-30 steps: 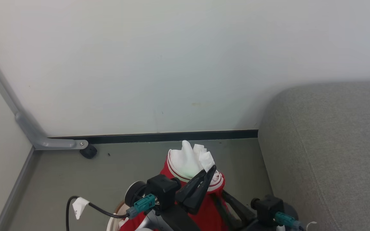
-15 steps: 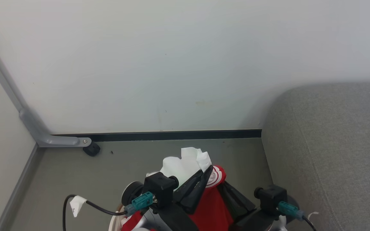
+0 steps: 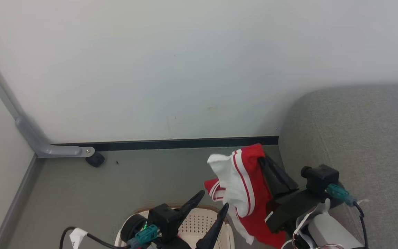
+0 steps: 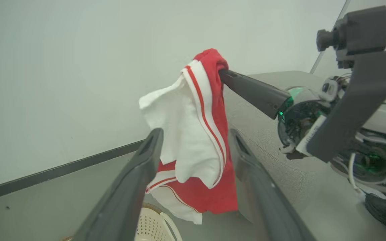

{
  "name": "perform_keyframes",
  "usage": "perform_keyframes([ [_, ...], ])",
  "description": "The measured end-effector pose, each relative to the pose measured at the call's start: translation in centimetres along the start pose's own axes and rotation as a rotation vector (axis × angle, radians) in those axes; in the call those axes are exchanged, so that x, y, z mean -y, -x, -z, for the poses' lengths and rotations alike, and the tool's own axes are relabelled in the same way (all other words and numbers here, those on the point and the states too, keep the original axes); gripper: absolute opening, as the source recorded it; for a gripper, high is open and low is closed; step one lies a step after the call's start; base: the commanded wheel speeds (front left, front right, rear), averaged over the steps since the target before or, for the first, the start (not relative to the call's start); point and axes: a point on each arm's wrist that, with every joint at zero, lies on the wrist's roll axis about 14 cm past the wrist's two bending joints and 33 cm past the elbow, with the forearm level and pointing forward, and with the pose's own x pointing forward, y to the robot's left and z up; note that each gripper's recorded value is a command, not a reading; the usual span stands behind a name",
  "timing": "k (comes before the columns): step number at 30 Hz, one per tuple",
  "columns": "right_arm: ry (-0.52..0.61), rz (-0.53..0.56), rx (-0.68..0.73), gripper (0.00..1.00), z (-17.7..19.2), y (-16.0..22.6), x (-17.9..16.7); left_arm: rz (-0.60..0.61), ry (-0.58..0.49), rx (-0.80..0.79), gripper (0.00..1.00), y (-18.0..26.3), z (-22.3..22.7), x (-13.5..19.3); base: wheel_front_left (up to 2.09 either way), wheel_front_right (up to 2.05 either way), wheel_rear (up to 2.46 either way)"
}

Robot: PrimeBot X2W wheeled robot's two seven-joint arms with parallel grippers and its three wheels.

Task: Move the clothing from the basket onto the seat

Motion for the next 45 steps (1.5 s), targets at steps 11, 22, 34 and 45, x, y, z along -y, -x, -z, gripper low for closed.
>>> perform_keyframes([
  [11, 0.035, 0.122, 0.054, 0.0, -2.4, 0.5, 5.1, 0.065, -0.027, -0.053, 1.0, -0.1, 1.9, 1.7, 0.0, 0.0, 0.0],
  [22, 0.076, 0.3, 0.097, 0.0, -4.3, 3.2, 11.5, 0.123, -0.022, -0.088, 1.0, -1.4, 3.2, 3.0, 0.0, 0.0, 0.0],
  [34, 0.109, 0.594, 0.125, 0.0, -6.1, 9.5, 21.1, 0.245, -0.017, -0.098, 1.0, -4.4, 3.9, 5.3, 0.0, 0.0, 0.0],
  [45, 0.162, 0.776, 0.166, 0.0, -9.8, 12.0, 28.6, 0.315, -0.044, -0.12, 1.0, -7.7, 5.1, 5.7, 0.0, 0.0, 0.0],
])
